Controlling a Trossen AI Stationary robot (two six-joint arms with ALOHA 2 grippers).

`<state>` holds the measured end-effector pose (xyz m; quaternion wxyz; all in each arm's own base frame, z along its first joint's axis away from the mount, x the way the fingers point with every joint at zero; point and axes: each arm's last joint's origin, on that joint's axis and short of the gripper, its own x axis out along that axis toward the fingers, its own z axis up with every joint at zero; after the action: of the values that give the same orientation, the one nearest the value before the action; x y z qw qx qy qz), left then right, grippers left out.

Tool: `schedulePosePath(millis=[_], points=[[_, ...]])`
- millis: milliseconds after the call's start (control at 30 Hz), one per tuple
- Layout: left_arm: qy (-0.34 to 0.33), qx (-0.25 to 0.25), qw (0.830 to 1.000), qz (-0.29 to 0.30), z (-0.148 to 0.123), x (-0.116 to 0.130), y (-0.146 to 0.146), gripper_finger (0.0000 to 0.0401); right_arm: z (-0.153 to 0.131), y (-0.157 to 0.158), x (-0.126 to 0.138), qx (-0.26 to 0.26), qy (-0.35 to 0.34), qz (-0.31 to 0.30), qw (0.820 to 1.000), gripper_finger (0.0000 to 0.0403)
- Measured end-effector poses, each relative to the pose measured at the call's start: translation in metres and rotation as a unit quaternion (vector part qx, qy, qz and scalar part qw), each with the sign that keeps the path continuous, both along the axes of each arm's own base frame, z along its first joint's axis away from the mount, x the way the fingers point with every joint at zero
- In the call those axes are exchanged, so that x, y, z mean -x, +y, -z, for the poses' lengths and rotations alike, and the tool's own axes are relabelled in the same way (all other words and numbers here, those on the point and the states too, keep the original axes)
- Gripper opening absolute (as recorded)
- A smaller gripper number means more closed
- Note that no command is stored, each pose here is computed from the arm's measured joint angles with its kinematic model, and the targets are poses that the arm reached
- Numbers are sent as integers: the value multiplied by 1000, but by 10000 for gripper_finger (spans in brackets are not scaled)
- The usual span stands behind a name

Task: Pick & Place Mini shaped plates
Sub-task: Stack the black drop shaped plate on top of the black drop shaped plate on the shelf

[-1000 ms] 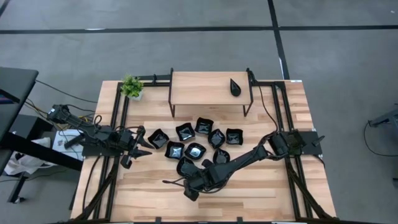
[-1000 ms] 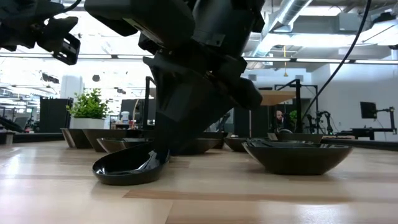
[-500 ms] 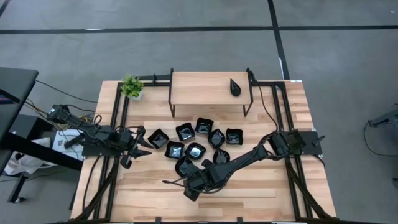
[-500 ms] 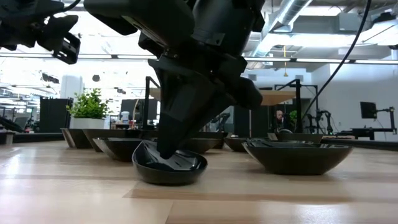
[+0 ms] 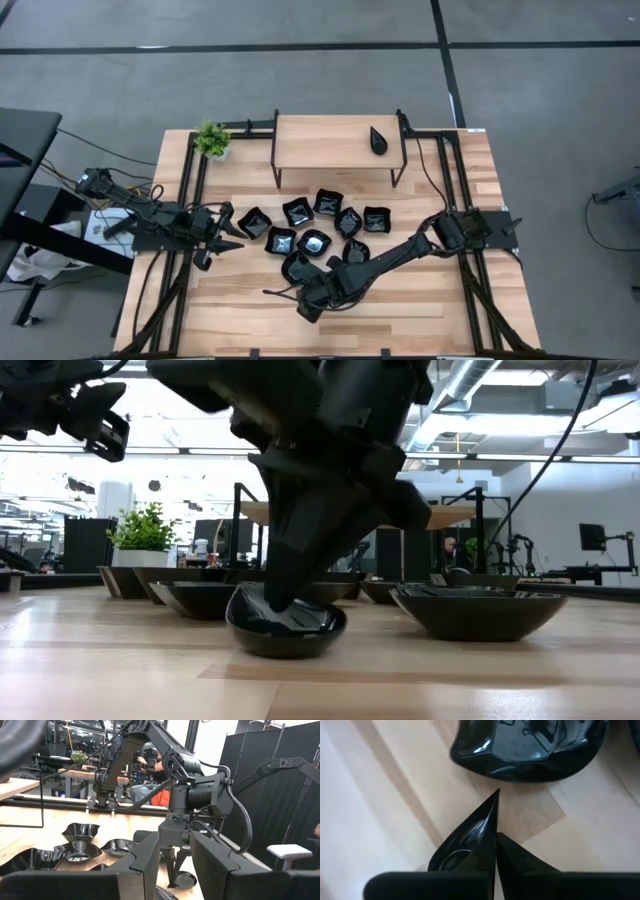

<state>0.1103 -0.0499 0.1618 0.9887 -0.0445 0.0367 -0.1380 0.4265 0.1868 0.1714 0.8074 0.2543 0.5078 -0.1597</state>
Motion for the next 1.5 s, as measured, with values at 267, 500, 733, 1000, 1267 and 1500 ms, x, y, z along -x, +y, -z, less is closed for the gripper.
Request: schedulePosePath(millis=[267, 500, 733, 1000, 1267, 1500], points=[[-1, 0, 1000, 0, 0, 0, 0, 112, -16, 5, 5, 7, 11, -6, 1000, 2], [-1, 0, 1000, 0, 0, 0, 0, 112, -40, 7, 9, 36, 27, -15, 999, 1], [-1, 1, 1000, 0, 0, 0, 0, 112, -78, 0, 20, 63, 4, -31, 998, 1], [-3, 1, 1000, 0, -1, 0, 0, 112, -121, -13, 40, 100, -25, -68, 992, 1], [-4, 2, 1000, 0, -1, 0, 0, 112, -167, -42, 73, 128, -21, -69, 989, 1], [-4, 2, 1000, 0, -1, 0, 0, 112, -206, -80, 104, 171, -20, -52, 984, 1]])
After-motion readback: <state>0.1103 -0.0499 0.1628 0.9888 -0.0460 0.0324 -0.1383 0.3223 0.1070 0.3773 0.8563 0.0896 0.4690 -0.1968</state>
